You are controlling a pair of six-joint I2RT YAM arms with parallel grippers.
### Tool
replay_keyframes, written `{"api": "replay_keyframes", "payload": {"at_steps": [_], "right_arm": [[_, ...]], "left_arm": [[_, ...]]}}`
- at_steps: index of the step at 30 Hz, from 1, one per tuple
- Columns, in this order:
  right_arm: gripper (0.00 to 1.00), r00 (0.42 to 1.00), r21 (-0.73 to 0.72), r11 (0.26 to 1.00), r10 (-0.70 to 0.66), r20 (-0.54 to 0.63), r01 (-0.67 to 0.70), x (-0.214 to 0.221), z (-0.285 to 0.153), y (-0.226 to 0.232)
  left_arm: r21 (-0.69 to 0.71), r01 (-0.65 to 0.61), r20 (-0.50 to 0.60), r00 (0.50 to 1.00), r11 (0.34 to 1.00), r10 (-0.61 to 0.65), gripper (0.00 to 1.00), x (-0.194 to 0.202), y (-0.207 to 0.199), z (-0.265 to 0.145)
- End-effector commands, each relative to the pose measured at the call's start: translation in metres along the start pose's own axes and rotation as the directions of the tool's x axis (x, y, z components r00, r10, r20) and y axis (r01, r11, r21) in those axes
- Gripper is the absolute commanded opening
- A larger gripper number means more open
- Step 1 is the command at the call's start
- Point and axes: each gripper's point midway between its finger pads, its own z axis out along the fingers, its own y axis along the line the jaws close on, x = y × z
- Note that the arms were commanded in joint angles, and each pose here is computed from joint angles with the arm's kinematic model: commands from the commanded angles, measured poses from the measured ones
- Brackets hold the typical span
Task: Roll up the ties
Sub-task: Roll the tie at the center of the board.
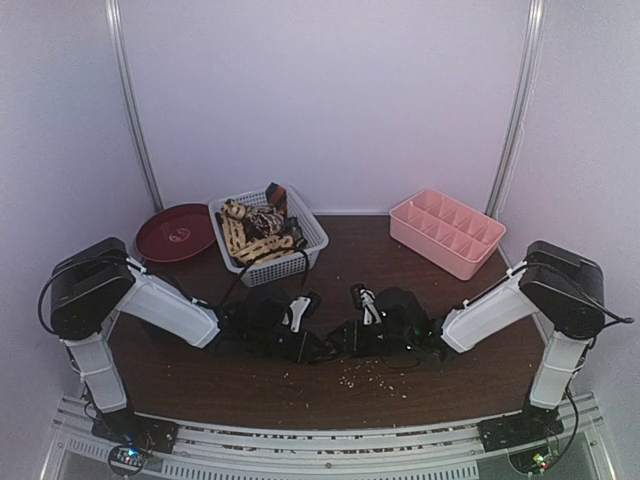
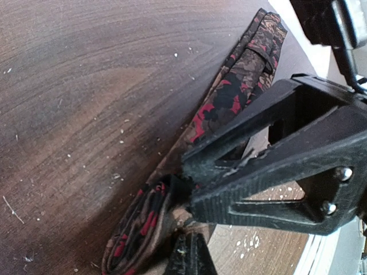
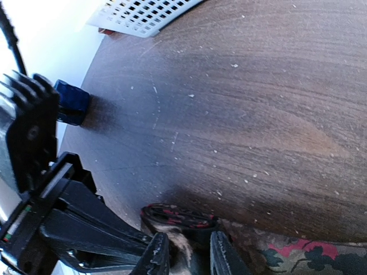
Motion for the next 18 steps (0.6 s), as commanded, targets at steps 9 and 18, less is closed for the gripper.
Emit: {"api": "replay_keyframes", "payload": {"at_steps": [9,18], "right_arm": [[0.24,0.998,0.075,0.997,-0.01,-0.056,0.014,0.015,0.011,-0.013],[0.2,0.997,0.099,0.994,-0.028,-0.066,0.034,0.02,0.01,-0.02]], "left_arm": [[-0.015,0.007,0.02,1.0,1.0,-0.007,0.0,-0.006,0.0,0.003],[-0.249,0.026,0.057,0.998,0.968,-0.012,0.05,-0.019,0.028,-0.031]]}}
